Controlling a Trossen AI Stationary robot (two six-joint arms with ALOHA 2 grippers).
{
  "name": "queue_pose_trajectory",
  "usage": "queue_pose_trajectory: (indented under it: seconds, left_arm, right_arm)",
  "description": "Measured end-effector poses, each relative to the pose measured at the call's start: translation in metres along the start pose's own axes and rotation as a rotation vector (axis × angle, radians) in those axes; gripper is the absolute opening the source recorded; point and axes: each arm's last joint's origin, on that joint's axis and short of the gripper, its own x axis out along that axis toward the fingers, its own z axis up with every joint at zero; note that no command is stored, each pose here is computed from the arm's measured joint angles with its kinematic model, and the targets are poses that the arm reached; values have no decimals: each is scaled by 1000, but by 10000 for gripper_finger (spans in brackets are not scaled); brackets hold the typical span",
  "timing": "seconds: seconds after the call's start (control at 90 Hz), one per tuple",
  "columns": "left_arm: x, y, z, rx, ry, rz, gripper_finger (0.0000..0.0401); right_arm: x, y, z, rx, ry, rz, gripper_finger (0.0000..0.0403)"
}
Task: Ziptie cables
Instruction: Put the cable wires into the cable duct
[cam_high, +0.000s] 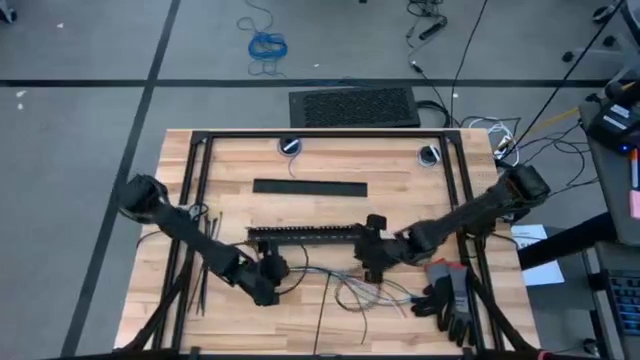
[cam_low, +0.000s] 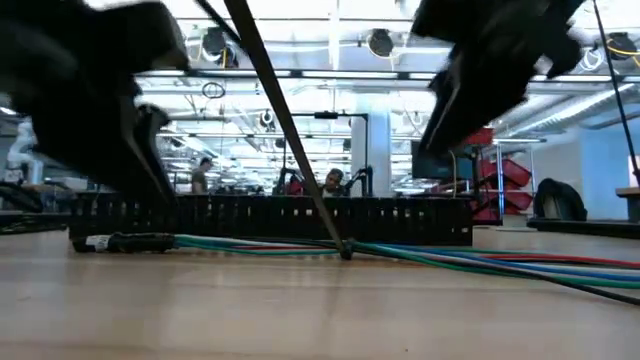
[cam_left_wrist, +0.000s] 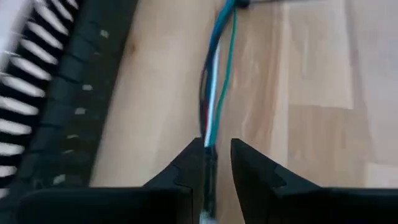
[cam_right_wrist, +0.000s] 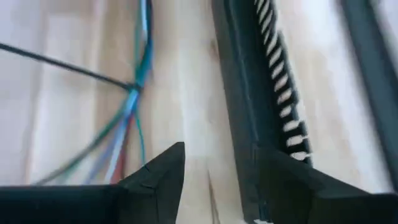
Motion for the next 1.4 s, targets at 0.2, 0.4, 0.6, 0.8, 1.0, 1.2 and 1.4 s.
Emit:
queue_pose_trajectory:
  seconds: [0.2,0.4,0.6,0.8,1.0,1.2,1.4]
  left_arm:
    - [24,0,-9,-60,51,20,80]
    - [26,-2,-9,-95,60,24,80]
    - [-1,-4,14,-45,16,40,80]
    - [-10,0,14,11,66,87,80]
    - [3,5,0,22,154,74,82]
    - [10,4,-2,2,179,54,118]
    - [10,5,-2,-51,184,51,96]
  right_arm:
    - [-12,28,-5,57,-54,89,165]
    - [-28,55,-10,68,-121,186,165]
    - [-36,65,-12,75,-161,217,164]
    - [-38,67,-14,89,-165,213,164]
    - [-38,67,-13,93,-169,215,164]
    - [-38,68,-13,95,-172,218,164]
    - [-37,66,-12,171,-162,224,163]
